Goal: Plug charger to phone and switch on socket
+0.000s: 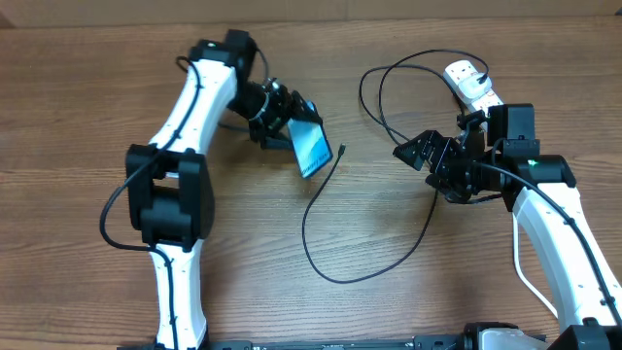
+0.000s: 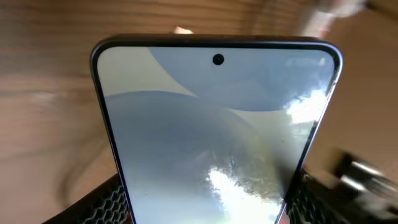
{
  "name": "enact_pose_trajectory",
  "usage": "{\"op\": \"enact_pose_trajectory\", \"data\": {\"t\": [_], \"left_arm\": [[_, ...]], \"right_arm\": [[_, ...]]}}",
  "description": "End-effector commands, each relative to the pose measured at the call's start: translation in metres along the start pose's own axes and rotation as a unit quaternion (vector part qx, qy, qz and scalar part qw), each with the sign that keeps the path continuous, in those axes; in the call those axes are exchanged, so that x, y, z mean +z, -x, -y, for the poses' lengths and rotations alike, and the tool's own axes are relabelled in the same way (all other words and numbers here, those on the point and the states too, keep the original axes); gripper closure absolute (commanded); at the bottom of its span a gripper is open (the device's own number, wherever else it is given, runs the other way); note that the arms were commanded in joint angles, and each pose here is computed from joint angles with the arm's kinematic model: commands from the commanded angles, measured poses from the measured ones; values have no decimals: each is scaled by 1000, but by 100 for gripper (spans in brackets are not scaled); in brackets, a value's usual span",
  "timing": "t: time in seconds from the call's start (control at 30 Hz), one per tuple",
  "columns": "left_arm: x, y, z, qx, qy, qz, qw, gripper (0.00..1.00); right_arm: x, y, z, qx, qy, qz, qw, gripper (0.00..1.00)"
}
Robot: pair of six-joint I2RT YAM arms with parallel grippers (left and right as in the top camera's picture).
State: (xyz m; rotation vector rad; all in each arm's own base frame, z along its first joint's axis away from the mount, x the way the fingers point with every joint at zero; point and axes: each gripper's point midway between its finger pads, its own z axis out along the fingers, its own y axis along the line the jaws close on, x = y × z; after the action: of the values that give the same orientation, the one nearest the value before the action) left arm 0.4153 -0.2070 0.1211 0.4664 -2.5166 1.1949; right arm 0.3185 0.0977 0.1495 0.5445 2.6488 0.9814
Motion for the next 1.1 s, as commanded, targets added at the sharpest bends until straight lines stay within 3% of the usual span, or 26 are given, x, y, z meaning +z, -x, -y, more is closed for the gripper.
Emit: {"op": "enact_pose_trajectory", "data": {"t": [0.0, 0.07, 0.2, 0.5, 0.7, 0.83, 1.07], "left_arm": [[-52, -21, 64, -28, -221, -87, 971, 37], [-72, -21, 71, -43, -269, -103, 956, 37], [-86, -18, 72, -53, -294, -106, 949, 38], [-88, -2, 65, -33, -275, -72, 958, 42], [-93, 4, 59, -37, -271, -59, 960, 42], [-98, 8, 55, -40, -271, -51, 960, 42], [-107, 13, 49, -46, -275, -40, 960, 41]], "right_arm": [[-3, 6, -4, 6, 2, 10, 1000, 0], [-3, 7, -4, 23, 2, 10, 1000, 0], [-2, 9, 0, 55, -7, 16, 998, 0], [24, 3, -13, 11, -27, 8, 1000, 0], [32, 18, -16, 3, -118, 5, 993, 0], [50, 26, -9, 12, -182, -36, 983, 0], [88, 16, 0, 9, -205, -78, 976, 0]]}}
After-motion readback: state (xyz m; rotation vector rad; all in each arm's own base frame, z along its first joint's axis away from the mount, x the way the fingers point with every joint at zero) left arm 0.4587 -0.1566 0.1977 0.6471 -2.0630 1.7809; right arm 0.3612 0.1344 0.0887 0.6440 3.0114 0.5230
